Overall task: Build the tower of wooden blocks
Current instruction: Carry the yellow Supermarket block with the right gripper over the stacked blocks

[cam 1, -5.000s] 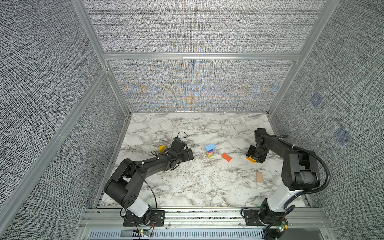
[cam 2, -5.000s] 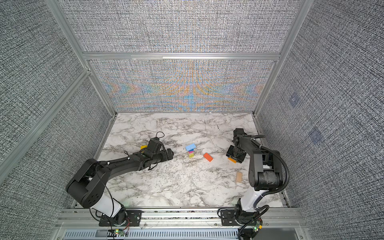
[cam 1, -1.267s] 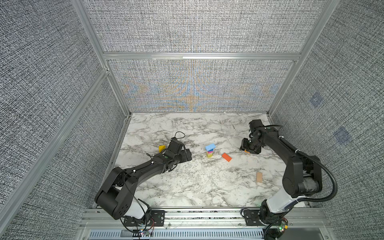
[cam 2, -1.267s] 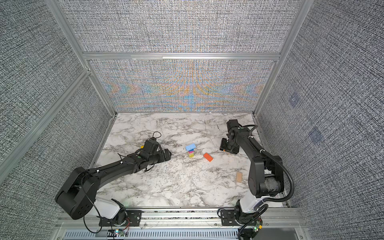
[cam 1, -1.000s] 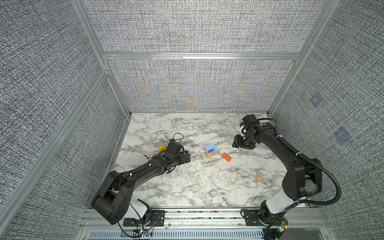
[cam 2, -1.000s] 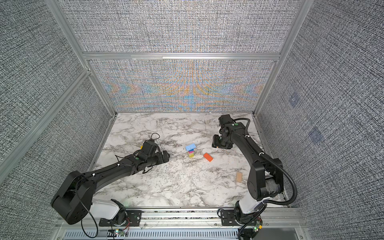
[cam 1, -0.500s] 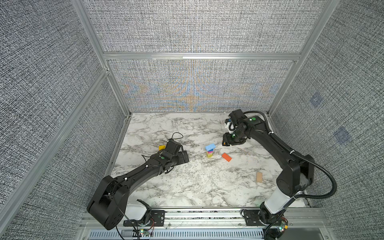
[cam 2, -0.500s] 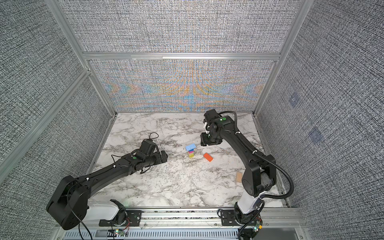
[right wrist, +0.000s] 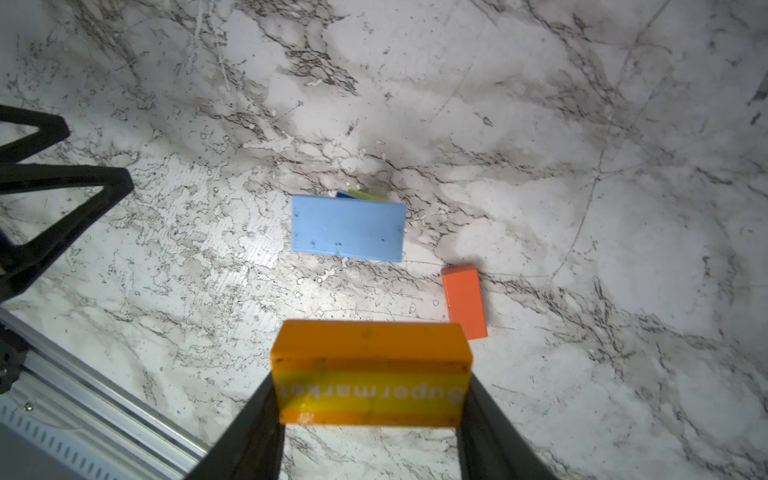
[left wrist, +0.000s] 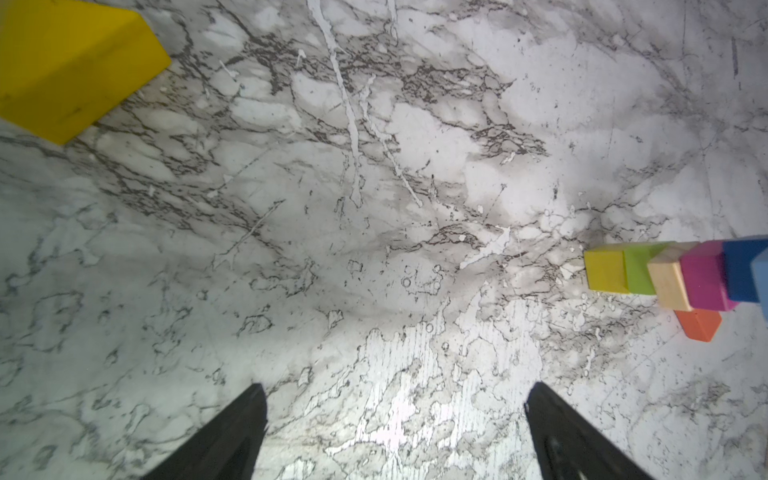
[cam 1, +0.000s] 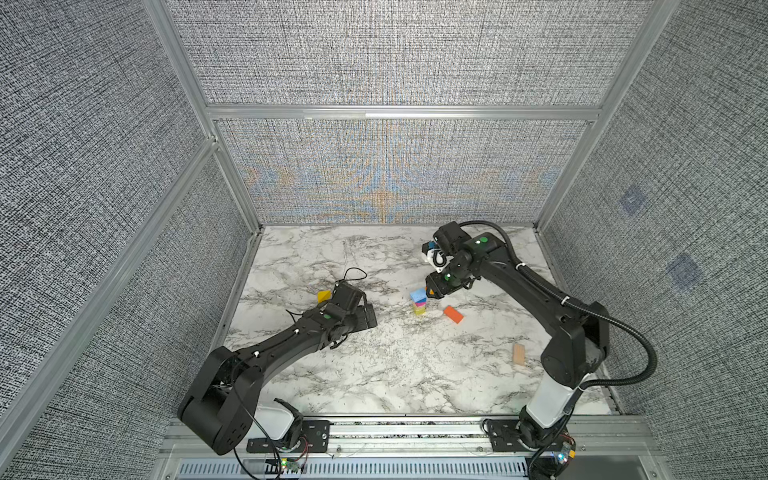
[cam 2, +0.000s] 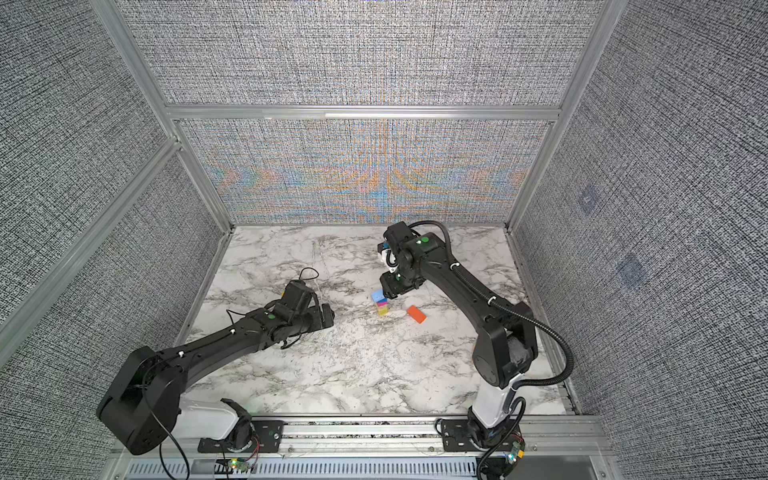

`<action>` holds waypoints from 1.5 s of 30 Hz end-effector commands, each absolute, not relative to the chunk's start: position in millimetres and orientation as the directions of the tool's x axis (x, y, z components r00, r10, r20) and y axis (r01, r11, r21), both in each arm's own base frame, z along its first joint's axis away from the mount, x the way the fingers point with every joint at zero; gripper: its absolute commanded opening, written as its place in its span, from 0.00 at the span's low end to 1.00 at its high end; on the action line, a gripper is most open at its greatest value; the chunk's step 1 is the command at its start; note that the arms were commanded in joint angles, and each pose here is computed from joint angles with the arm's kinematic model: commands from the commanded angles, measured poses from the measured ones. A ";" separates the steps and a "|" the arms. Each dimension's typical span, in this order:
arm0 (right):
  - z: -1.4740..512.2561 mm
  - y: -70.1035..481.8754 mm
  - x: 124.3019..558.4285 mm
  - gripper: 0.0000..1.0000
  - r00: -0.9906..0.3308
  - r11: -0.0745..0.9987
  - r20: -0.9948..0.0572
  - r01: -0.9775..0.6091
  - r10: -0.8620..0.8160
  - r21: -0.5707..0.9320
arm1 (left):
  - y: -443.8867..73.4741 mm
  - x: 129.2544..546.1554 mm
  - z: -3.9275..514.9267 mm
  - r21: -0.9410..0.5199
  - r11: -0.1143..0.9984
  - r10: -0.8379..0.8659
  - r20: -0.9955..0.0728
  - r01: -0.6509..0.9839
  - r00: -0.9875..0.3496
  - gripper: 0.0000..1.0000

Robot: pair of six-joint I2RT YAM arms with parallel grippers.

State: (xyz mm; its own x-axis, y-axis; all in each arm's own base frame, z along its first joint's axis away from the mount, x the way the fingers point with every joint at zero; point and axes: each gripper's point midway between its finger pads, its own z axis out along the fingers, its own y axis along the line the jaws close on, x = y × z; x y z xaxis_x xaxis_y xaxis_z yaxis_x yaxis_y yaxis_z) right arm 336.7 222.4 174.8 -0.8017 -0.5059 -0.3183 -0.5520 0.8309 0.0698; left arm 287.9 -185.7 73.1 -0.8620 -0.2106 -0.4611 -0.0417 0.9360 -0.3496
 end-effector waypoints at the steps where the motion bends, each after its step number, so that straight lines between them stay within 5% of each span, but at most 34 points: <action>1: 173.3 231.5 334.0 0.53 -0.762 0.788 -0.307 -0.613 -0.570 0.060 | -189.4 293.4 76.1 -0.367 0.930 -0.214 -0.485 -0.025 -0.848 0.98; 45: 136.5 251.0 349.4 0.55 -0.763 0.781 -0.209 -0.624 -0.612 -0.006 | -197.6 297.2 58.9 -0.368 0.930 -0.196 -0.460 -0.015 -0.866 0.98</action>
